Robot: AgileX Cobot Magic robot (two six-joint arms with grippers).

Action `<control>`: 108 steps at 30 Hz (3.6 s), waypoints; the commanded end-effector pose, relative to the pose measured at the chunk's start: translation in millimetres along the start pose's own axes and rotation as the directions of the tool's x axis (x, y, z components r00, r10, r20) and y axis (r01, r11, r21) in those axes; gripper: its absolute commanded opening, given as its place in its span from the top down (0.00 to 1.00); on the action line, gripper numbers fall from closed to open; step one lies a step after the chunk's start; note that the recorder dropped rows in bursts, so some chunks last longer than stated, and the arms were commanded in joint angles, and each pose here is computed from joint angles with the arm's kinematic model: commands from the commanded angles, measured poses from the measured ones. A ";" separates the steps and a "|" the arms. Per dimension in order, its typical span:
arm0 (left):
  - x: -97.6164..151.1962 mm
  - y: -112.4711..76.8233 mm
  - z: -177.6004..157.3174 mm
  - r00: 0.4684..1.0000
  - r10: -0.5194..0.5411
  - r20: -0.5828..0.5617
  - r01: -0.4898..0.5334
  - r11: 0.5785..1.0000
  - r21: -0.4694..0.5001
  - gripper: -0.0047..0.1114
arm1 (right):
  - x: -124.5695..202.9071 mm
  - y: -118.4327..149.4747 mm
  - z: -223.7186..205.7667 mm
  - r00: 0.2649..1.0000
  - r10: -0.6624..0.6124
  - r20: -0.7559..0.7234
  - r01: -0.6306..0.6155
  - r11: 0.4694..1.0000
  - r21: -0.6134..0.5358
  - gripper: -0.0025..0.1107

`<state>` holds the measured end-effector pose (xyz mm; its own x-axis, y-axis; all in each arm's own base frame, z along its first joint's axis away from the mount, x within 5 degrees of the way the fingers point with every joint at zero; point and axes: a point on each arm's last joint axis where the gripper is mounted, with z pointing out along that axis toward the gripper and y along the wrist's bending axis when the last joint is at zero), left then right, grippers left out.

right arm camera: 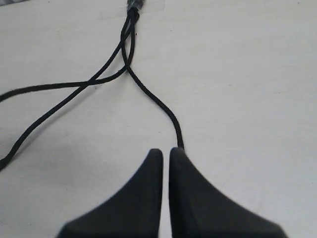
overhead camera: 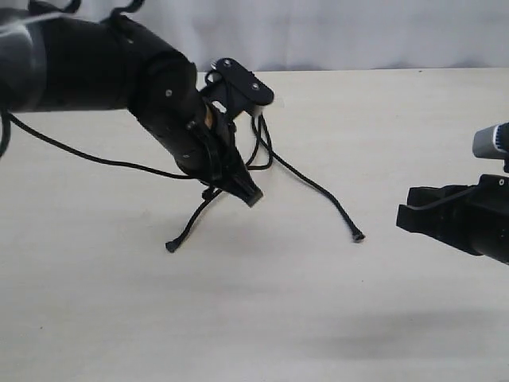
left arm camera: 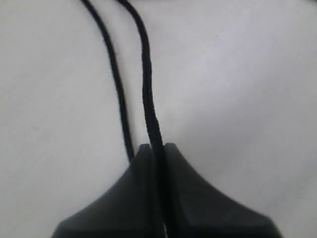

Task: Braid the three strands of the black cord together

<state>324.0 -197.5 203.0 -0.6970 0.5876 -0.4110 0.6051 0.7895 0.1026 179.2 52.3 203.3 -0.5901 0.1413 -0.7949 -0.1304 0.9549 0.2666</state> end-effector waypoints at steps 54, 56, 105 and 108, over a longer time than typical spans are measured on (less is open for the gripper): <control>62.8 73.2 -137.7 0.828 -0.174 0.534 0.286 0.949 -0.135 0.59 | -50.2 57.6 14.1 0.978 -0.168 -0.120 0.170 0.985 0.008 0.94; 74.0 69.6 -152.8 0.804 -0.172 0.569 0.298 0.945 -0.137 0.59 | -56.0 72.3 25.4 0.966 -0.184 -0.181 0.192 0.981 0.025 0.94; 137.8 92.5 -162.6 0.708 -0.318 0.631 0.522 0.837 -0.164 0.96 | 8.7 231.3 248.3 0.784 -0.273 -0.558 0.287 0.956 -0.064 0.63; 137.9 92.4 -162.5 0.709 -0.319 0.629 0.522 0.837 -0.164 0.96 | 13.1 230.4 252.0 0.781 -0.274 -0.561 0.288 0.955 -0.065 0.63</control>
<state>221.9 -15.7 302.1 -0.4537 0.0770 -0.8878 0.0917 0.9950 0.0394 341.8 338.0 119.0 -0.8766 -0.2939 -0.3809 -0.3392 0.9390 0.0560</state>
